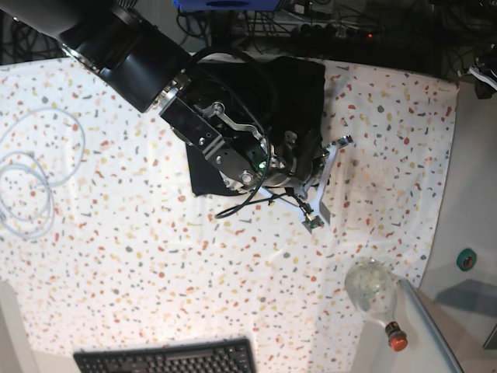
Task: Layout the t-shirt on the table in an organized manner, then fold the t-shirt properly
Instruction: 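Release the shirt and lift the right gripper away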
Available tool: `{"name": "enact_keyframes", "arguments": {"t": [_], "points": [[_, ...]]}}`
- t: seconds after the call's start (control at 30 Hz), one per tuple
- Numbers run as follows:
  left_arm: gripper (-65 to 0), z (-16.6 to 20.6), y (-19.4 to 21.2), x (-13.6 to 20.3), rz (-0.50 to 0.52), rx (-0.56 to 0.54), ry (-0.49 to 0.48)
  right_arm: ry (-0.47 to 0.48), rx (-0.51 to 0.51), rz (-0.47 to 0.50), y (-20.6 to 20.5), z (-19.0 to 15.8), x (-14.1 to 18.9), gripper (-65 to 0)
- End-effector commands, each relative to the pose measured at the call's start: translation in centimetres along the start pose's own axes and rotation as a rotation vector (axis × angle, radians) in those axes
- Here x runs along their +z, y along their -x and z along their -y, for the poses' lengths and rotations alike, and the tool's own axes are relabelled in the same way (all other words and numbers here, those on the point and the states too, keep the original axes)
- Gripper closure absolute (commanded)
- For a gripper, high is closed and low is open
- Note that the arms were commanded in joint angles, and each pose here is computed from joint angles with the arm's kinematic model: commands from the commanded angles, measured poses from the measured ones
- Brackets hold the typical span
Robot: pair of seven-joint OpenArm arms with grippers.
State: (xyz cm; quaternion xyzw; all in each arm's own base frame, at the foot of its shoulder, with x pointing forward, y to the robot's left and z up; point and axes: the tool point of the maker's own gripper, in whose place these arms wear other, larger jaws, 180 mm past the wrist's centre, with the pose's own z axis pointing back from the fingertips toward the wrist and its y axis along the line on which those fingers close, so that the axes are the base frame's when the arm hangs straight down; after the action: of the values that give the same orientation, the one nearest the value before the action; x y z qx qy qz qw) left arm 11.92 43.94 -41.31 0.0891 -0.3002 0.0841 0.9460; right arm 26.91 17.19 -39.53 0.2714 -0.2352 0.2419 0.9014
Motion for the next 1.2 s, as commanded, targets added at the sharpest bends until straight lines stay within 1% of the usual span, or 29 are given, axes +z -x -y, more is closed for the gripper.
{"name": "enact_keyframes", "arguments": {"t": [0.0, 0.07, 0.23, 0.47, 0.5, 0.57, 0.63, 0.7, 0.77, 0.8, 0.87, 0.9, 0.93, 0.97, 1.03, 1.07, 1.17], "points": [[0.0, -0.7, -1.4, 0.5, 0.038, -0.021, -0.01, -0.033, 0.029, 0.065, -2.1, -1.5, 0.3, 0.0], [0.0, -0.7, -1.5, 0.5, 0.04, -0.023, -0.01, -0.037, 0.043, 0.101, -2.5, -1.9, 0.1, 0.0], [0.0, -0.7, -1.5, 0.6, 0.041, -0.024, -0.011, -0.023, 0.052, 0.1, -1.5, -1.6, -1.0, 0.0], [0.0, -0.7, -1.5, 0.6, 0.04, -0.024, -0.011, -0.025, 0.052, 0.16, -2.6, -1.7, -0.8, 0.0], [0.0, -0.7, -1.5, 0.6, 0.039, -0.025, -0.01, -0.026, 0.053, 0.166, -2.7, -1.7, -0.8, -2.7], [0.0, -0.6, -1.4, 0.5, 0.037, -0.024, -0.009, -0.04, 0.061, 0.191, -3.5, -2.3, -0.2, -14.1], [0.0, -0.2, -1.2, 0.4, 0.034, -0.021, 0.0, -0.064, 0.075, 0.232, -4.7, -3.2, 0.9, -22.2], [0.0, 1.4, -1.1, -0.3, 0.022, -0.045, 0.038, -0.075, 0.095, 0.277, -5.6, -3.2, 2.4, -26.9], [0.0, 2.8, -1.3, -0.6, 0.021, -0.074, 0.069, -0.086, 0.118, 0.311, -6.1, -3.2, 4.1, -29.0], [0.0, 3.6, -1.4, -0.7, 0.028, -0.082, 0.082, -0.083, 0.13, 0.307, -5.9, -2.9, 4.6, -29.3], [0.0, 5.4, -1.7, -0.7, 0.044, -0.095, 0.11, -0.067, 0.149, 0.257, -4.8, -2.0, 5.3, -29.0], [0.0, 6.4, -2.0, -0.7, 0.057, -0.101, 0.124, -0.054, 0.151, 0.211, -3.7, -1.3, 5.4, -27.8], [0.0, 7.5, -2.2, -0.6, 0.066, -0.112, 0.143, -0.045, 0.153, 0.166, -2.5, -0.8, 5.4, -23.7], [0.0, 8.9, -2.5, -0.7, 0.078, -0.125, 0.166, -0.037, 0.15, 0.125, -1.3, -0.3, 5.4, -17.4], [0.0, 11.5, -3.1, -0.7, 0.096, -0.153, 0.214, -0.035, 0.139, 0.068, 0.9, 0.0, 5.5, -1.8], [0.0, 12.9, -3.3, -0.7, 0.103, -0.167, 0.242, -0.039, 0.132, 0.049, 1.9, 0.0, 5.6, 0.0], [0.0, 16.8, -3.5, -0.7, 0.115, -0.206, 0.325, -0.051, 0.11, 0.022, 4.2, -0.4, 5.8, 0.0]]}}
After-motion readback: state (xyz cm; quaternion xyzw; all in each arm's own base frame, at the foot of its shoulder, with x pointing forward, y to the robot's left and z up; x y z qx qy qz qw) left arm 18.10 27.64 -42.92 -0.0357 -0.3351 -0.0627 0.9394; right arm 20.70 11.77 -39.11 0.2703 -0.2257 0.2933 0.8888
